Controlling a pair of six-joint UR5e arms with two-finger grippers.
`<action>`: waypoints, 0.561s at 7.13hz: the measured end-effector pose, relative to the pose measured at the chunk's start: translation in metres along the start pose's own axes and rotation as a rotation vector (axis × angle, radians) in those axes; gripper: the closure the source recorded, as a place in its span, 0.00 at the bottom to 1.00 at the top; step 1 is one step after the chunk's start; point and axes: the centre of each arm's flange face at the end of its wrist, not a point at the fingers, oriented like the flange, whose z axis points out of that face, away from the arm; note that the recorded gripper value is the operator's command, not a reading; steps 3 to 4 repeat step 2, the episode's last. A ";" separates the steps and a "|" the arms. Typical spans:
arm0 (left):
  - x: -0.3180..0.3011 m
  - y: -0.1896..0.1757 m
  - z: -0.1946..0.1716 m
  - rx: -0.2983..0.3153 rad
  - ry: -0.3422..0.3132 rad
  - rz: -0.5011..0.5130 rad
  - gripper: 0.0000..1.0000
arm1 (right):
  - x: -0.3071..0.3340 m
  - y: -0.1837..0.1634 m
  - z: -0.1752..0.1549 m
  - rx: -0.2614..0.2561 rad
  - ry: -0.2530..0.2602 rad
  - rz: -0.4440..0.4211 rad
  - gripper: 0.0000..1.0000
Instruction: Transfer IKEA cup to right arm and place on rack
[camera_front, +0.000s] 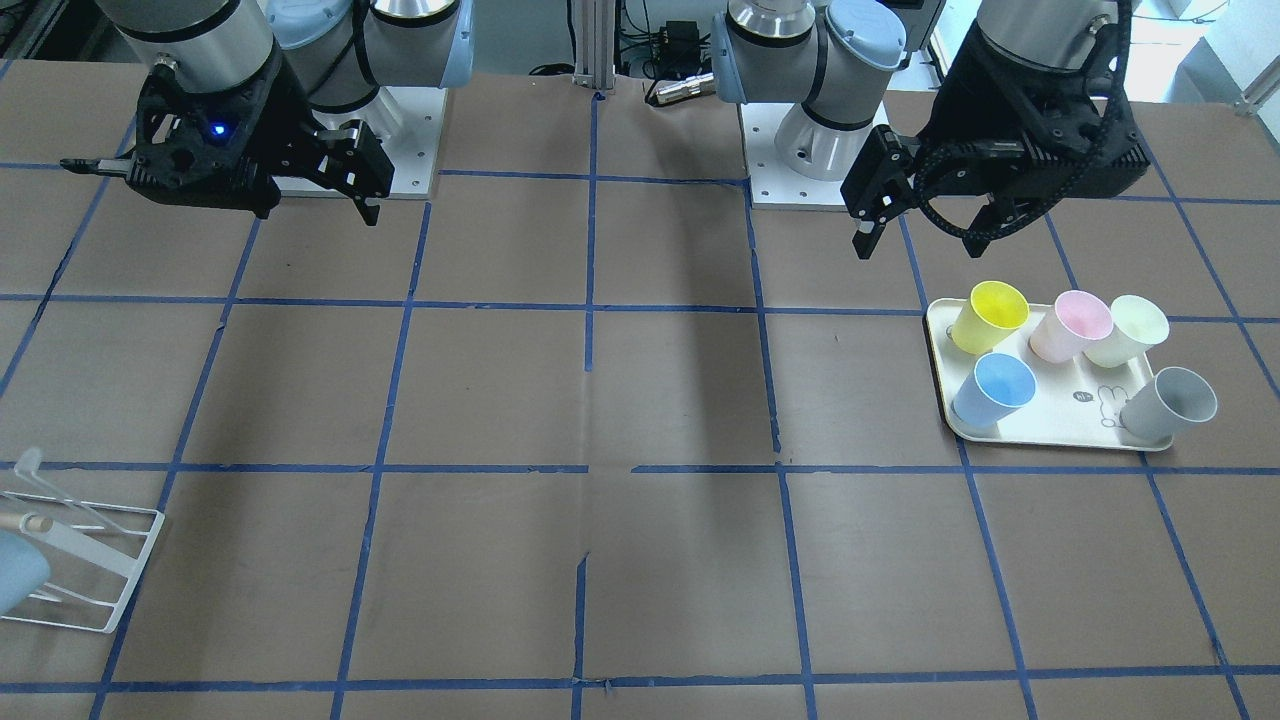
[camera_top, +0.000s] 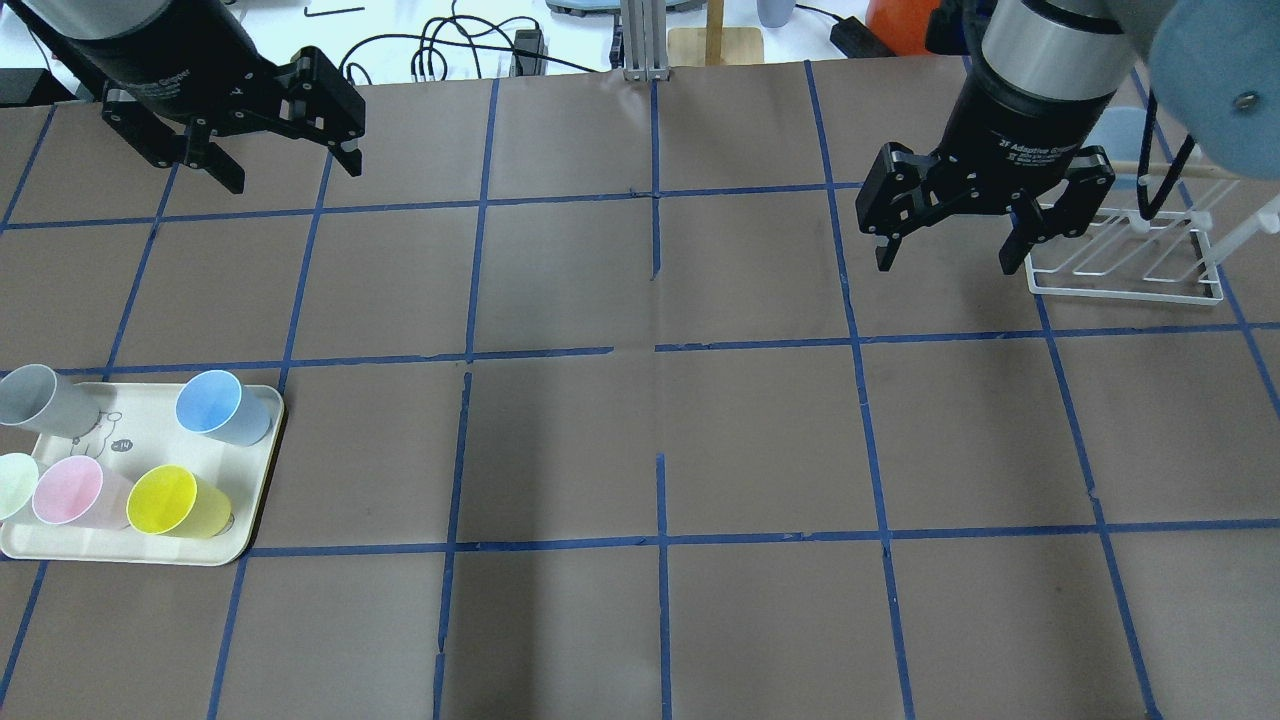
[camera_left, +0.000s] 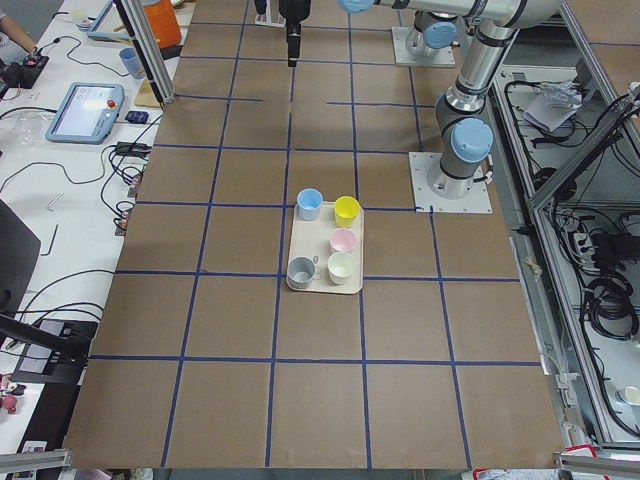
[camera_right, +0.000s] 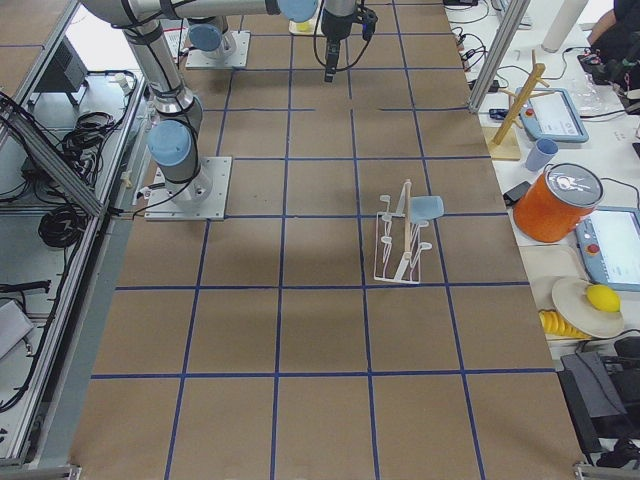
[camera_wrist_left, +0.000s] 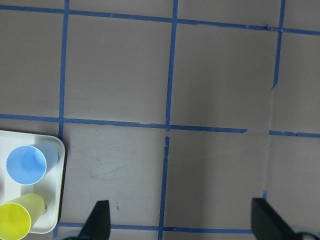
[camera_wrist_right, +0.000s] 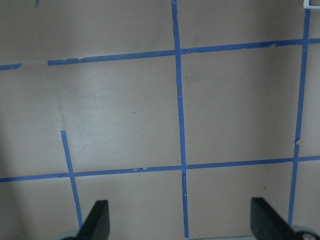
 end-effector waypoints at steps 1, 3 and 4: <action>0.000 0.000 -0.001 0.001 0.000 0.000 0.00 | 0.002 0.002 0.001 0.001 0.011 0.002 0.00; 0.000 0.001 -0.001 0.002 0.000 0.000 0.00 | 0.004 0.002 0.003 0.000 0.014 0.006 0.00; 0.000 0.001 -0.001 0.002 0.000 0.000 0.00 | 0.004 0.002 0.003 0.000 0.014 0.006 0.00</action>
